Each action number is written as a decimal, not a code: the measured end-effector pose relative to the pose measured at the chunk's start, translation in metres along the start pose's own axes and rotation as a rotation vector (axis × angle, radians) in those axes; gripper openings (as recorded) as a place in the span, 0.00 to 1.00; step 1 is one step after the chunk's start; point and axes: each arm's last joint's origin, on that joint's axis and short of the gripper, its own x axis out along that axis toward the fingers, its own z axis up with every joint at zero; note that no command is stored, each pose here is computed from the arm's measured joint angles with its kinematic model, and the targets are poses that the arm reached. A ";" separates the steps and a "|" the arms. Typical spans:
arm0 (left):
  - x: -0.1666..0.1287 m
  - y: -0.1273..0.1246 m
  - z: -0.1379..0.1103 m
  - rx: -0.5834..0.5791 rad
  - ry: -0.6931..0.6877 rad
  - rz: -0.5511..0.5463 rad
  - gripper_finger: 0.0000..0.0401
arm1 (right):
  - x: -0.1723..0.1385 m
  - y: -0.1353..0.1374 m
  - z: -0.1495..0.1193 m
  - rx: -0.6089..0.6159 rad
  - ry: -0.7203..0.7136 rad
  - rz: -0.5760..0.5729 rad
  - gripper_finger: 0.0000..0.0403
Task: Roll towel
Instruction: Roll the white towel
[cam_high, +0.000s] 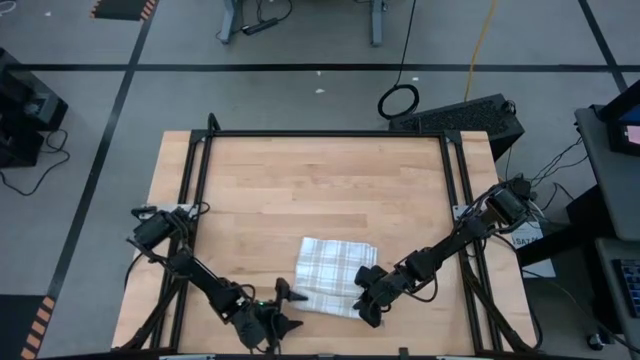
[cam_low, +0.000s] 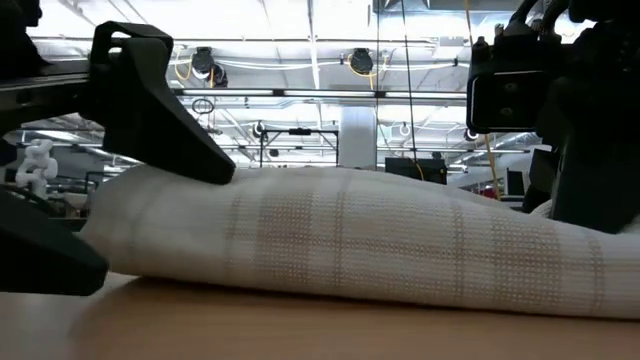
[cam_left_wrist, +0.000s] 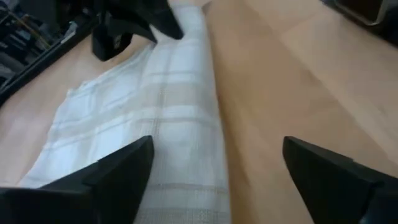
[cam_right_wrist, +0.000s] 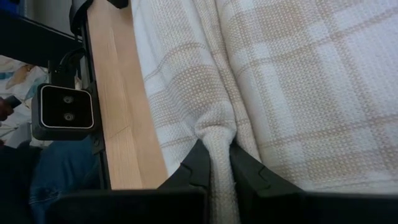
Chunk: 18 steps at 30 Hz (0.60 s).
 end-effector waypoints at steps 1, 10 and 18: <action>0.001 0.002 -0.001 0.000 0.008 0.010 0.91 | 0.000 0.000 0.000 0.000 0.000 0.000 0.04; 0.014 0.019 -0.010 -0.063 0.094 0.044 0.86 | 0.000 0.000 0.000 -0.001 0.001 0.001 0.04; 0.023 0.031 -0.014 -0.162 0.136 -0.003 0.77 | 0.000 0.001 0.000 -0.028 0.009 0.024 0.06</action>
